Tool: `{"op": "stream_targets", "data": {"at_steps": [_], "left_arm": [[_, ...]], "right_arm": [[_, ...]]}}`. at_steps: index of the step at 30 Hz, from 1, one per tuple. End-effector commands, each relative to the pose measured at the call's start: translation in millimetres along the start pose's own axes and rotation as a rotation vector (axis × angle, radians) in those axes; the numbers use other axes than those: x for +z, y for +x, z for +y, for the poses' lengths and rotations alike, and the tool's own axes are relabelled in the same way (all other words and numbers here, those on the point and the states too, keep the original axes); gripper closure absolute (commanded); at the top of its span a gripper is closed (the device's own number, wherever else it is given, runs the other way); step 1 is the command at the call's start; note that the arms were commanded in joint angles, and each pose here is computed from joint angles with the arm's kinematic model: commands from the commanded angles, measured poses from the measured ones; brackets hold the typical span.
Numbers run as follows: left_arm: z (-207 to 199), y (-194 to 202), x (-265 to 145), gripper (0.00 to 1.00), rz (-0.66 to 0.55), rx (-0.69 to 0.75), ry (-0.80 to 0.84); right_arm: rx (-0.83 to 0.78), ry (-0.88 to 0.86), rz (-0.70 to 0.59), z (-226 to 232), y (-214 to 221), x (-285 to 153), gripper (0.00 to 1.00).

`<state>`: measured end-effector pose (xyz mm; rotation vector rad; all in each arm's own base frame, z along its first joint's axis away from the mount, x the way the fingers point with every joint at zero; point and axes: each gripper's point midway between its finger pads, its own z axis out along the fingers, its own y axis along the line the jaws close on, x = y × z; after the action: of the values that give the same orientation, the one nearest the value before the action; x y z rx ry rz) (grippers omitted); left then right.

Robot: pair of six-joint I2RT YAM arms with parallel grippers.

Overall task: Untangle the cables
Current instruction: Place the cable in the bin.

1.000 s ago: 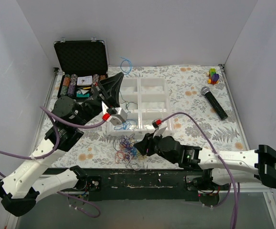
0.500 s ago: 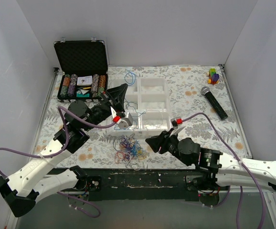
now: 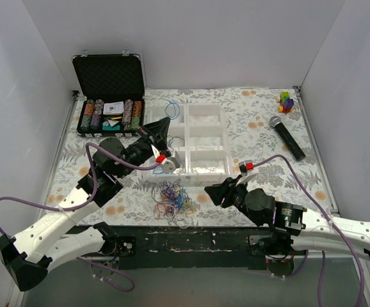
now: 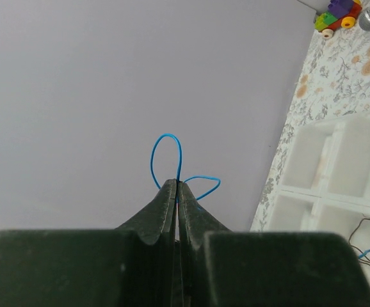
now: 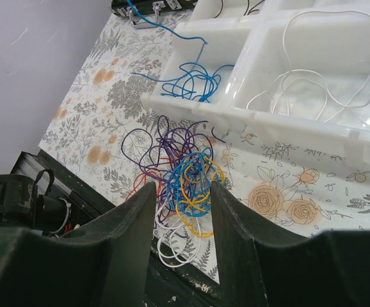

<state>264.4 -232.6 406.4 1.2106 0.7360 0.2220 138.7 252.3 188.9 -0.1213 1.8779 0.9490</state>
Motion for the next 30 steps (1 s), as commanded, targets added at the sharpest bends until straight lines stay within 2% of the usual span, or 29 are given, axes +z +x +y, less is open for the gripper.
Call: {"op": "stream_targets", "data": {"at_steps": [1,11,14,23,30], "left_arm": [[-13,7,-4,1.00,0.025,-0.053,0.012],[-30,18,5,1.00,0.047,-0.113,0.022],[-39,24,6,1.00,0.077,-0.169,0.039],[-109,59,-24,1.00,0.188,-0.283,0.128],[-141,83,-31,1.00,0.217,-0.245,0.156]], "right_arm": [[0.025,0.015,-0.030,0,-6,1,0.52],[0.015,0.022,-0.025,-4,-2,1,0.52],[0.015,0.025,-0.028,-6,-2,1,0.52],[0.013,0.024,-0.039,-5,-6,0,0.52],[0.010,0.019,-0.039,-5,-5,0,0.52]]}}
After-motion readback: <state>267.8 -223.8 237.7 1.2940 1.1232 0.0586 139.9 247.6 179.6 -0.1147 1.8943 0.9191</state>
